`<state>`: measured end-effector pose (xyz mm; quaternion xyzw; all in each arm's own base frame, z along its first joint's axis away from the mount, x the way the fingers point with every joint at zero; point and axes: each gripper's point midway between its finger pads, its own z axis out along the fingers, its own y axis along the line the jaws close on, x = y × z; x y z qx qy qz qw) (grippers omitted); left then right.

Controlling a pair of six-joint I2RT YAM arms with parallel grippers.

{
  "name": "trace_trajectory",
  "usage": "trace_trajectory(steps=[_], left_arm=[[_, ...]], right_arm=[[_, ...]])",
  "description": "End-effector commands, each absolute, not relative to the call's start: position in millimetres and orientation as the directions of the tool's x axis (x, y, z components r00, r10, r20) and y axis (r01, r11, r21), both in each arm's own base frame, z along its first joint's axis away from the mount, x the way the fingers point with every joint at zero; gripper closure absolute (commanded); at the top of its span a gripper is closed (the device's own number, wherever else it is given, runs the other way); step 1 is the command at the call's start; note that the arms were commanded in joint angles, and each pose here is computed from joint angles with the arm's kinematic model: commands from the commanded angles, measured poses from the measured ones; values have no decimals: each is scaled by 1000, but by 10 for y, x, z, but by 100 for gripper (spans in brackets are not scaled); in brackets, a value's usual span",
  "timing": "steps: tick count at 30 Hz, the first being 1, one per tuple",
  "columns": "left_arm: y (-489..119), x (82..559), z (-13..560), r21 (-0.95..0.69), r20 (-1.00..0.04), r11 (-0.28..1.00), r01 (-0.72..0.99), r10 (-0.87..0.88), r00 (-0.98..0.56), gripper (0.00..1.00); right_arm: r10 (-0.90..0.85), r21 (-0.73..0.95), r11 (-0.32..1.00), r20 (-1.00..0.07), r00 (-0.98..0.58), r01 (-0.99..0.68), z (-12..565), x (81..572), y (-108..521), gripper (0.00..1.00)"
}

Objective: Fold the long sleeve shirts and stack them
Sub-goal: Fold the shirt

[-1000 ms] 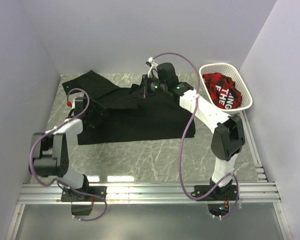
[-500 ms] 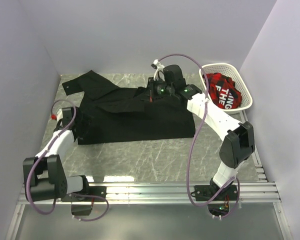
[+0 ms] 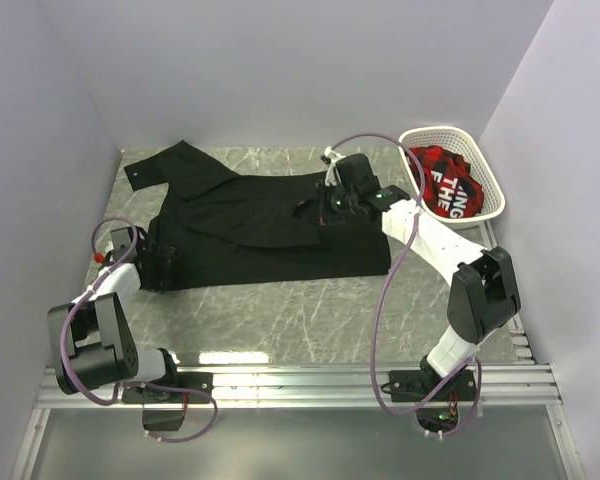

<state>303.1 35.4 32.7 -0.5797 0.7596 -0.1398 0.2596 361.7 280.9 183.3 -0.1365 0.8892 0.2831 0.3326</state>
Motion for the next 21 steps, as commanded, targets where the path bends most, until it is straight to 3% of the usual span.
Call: trace_trajectory(steps=[1, 15, 21], left_arm=[[332, 2808, 137, -446, -195, 270, -853, -960, -202, 25], [399, 2842, 247, -462, -234, 280, -842, -954, -189, 24], [405, 2851, 268, -467, -240, 283, -838, -952, -187, 24]], right_arm=[[-25, 341, 866, -701, -713, -366, 1882, 3692, 2478, 100], [17, 386, 892, -551, -834, -237, 1692, 3422, 2242, 100], [47, 368, 912, -534, -844, -183, 1622, 3438, 2093, 100]])
